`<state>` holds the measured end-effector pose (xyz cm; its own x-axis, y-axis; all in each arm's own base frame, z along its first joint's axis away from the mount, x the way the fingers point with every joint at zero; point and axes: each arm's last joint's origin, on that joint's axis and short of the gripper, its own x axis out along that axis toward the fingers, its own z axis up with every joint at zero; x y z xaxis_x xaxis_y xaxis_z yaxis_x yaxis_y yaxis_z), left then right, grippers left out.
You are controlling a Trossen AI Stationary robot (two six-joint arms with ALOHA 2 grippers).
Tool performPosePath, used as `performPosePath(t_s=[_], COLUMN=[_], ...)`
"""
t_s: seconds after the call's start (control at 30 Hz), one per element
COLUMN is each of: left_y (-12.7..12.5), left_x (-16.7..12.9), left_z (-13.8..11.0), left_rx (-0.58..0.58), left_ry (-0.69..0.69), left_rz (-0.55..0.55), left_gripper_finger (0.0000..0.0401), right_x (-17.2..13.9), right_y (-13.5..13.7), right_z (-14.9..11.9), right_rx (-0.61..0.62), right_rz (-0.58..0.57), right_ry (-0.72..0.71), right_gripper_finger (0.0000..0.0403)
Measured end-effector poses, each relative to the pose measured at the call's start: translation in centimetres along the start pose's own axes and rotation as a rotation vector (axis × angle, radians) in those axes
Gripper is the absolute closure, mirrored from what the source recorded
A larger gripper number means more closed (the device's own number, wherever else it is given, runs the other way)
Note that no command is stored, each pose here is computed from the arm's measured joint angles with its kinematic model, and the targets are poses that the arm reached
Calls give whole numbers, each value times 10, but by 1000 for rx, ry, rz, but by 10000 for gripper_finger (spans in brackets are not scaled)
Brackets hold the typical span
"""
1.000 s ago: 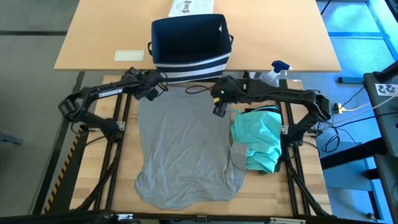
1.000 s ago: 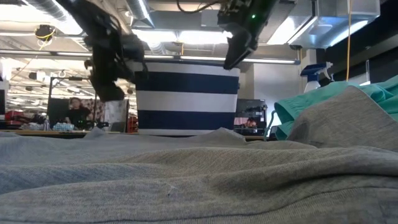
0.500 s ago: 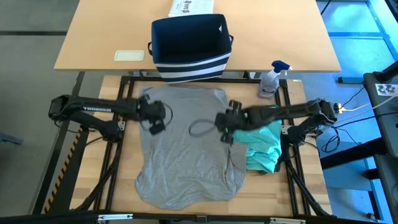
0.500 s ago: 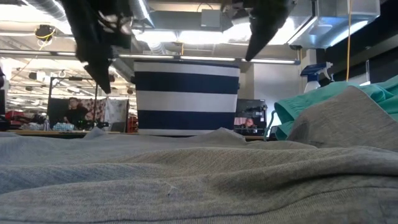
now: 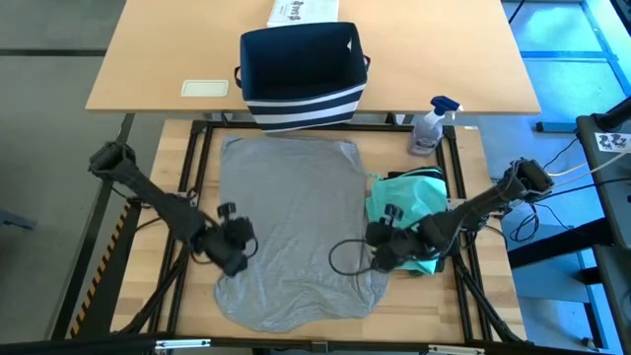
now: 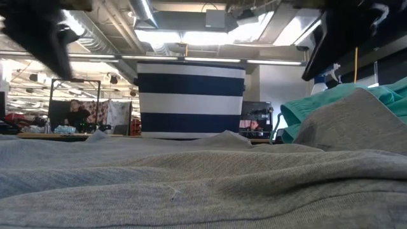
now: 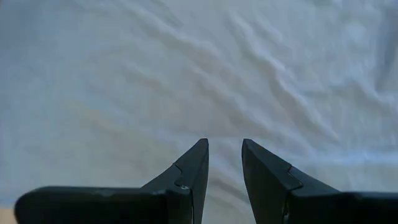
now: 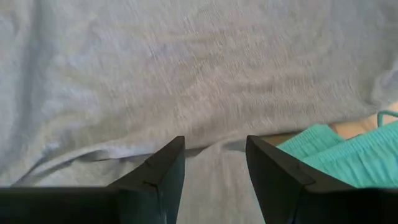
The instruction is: Fold Laundry from Bin
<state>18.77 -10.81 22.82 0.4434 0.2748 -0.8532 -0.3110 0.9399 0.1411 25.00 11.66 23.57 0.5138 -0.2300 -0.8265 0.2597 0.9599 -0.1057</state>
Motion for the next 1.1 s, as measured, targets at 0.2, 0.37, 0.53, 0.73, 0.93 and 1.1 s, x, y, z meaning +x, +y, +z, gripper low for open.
performPosePath(t_s=[0.2, 0.37, 0.53, 0.73, 0.93, 1.1], left_y=[-39, -59, -62, -68, -73, -74], left_x=[16, 21, 14, 3, -2, 4], left_z=[-30, -53, -60, -73, -81, -81], left_rx=[120, 207, 154, 118, 128, 127], left_ry=[222, 379, 424, 473, 405, 395], left_rz=[-74, -129, -164, -196, -174, -143], left_gripper_finger=[309, 306, 277, 221, 174, 165], right_x=[-6, -6, -3, 11, 45, 78], right_y=[11, 11, 8, 7, 5, 0], right_z=[-3, 1, 14, 36, 47, 45], right_rx=[0, -5, 14, -13, -48, -55], right_rz=[-5, -23, -14, 100, 173, 171], right_ry=[-71, -121, -197, -262, -226, -127], right_gripper_finger=[233, 233, 233, 233, 233, 233])
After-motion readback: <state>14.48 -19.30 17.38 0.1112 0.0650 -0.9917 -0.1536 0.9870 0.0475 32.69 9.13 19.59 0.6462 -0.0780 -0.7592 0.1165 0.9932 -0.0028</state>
